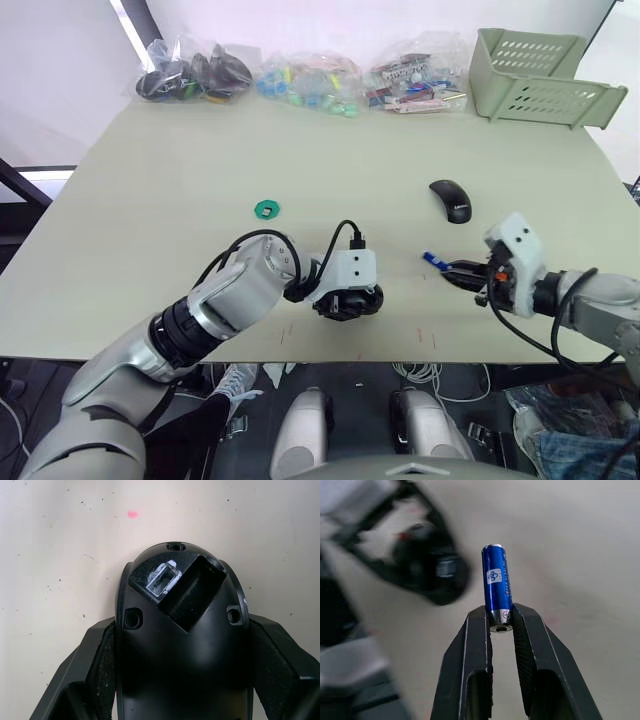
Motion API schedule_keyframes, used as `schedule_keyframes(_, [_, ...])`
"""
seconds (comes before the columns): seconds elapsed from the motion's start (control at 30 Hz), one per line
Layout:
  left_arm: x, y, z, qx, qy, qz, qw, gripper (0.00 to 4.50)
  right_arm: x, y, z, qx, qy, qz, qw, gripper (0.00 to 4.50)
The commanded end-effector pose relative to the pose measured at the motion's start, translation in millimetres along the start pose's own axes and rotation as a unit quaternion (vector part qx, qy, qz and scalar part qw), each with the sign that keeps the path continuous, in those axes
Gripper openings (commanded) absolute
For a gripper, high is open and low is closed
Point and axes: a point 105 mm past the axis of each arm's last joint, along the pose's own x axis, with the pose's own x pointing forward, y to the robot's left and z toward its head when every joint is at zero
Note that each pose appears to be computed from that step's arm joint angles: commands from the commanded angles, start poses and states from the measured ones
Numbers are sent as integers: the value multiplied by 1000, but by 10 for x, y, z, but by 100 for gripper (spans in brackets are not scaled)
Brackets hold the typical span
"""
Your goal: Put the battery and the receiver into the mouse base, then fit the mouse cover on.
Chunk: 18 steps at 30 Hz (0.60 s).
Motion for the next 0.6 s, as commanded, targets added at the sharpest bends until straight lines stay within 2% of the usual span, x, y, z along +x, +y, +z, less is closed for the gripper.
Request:
schedule_keyframes(0.03, [41,24,-183,-15,36,8,999,300,63,90,45,10,20,12,1000,10])
schedule_keyframes(0.2, [43,31,-177,-13,36,7,999,300,260,187,-60,0,70,17,997,10])
schedule_keyframes(0.3, [52,38,-172,-11,37,6,999,300,341,224,-35,9,66,26,997,10])
schedule_keyframes(0.4, [54,44,-180,-7,39,6,999,300,380,254,-65,-9,91,30,995,10])
schedule_keyframes(0.5, [56,40,-177,-6,39,4,999,300,431,285,-33,16,78,44,996,10])
schedule_keyframes(0.6, [65,42,-166,-4,37,3,999,300,487,276,-91,28,91,35,995,10])
